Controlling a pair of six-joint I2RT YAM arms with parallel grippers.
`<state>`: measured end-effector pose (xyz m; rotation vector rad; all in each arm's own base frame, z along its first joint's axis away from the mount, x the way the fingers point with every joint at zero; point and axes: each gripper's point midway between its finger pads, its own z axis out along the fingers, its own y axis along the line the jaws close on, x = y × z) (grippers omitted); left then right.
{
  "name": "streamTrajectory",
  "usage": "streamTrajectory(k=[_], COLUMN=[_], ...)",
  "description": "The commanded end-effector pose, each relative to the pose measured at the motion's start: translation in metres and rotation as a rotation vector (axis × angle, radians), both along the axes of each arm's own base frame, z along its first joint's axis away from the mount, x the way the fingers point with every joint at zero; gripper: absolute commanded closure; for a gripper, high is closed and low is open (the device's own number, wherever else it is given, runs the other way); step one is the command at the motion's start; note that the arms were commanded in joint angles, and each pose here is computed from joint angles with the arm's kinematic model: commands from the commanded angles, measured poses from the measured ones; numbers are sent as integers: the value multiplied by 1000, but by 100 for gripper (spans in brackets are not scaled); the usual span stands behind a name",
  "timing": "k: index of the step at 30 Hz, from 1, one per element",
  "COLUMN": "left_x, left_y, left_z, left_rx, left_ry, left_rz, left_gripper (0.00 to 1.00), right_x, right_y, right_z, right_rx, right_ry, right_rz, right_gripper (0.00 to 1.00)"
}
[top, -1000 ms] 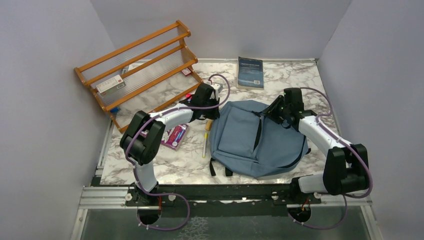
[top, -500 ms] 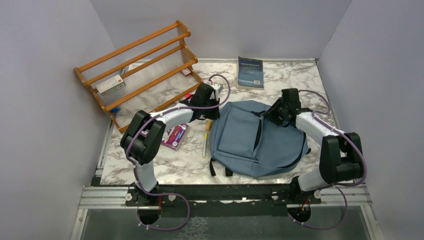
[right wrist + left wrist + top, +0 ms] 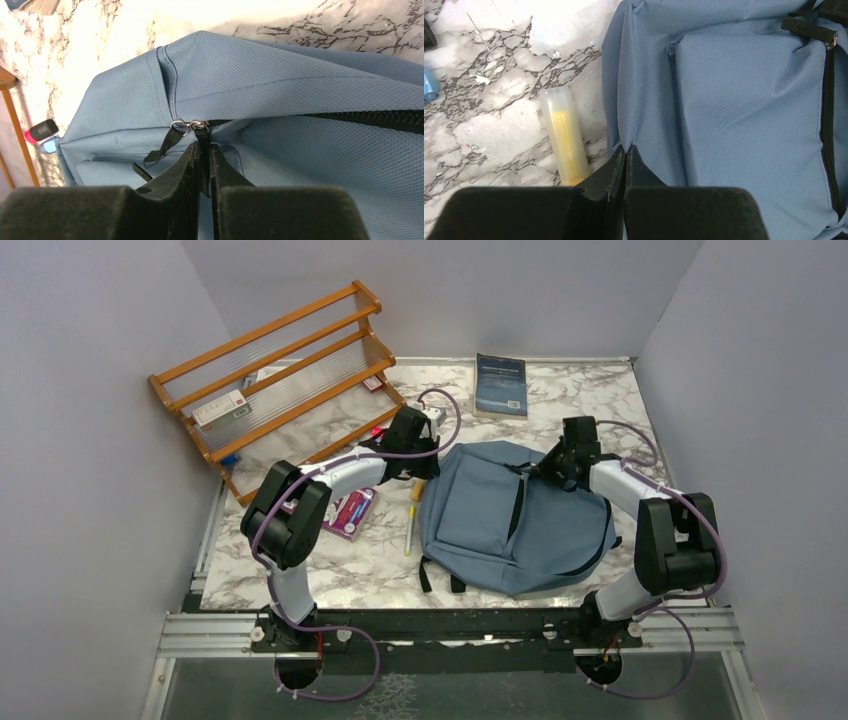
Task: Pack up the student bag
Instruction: Unzip the student bag at the center of the board.
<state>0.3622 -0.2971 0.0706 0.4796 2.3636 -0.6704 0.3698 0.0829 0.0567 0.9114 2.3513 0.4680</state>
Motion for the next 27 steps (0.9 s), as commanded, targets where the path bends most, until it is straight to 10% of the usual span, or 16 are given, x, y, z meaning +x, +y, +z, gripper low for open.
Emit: streamTrajectory(k=[1,27], left_x=[2,7], left_y=[-7,3], left_z=[7,5], left_rx=[-19,27], left_ry=[-7,-19], left_rz=[-30,15], left_gripper=[100,100], right_x=[14,-23], right_y=[-5,-101], right_z=[24,47], right_rx=[-22,-552], right_ry=[-78,26], right_rz=[0,-47], right_gripper=[89,99])
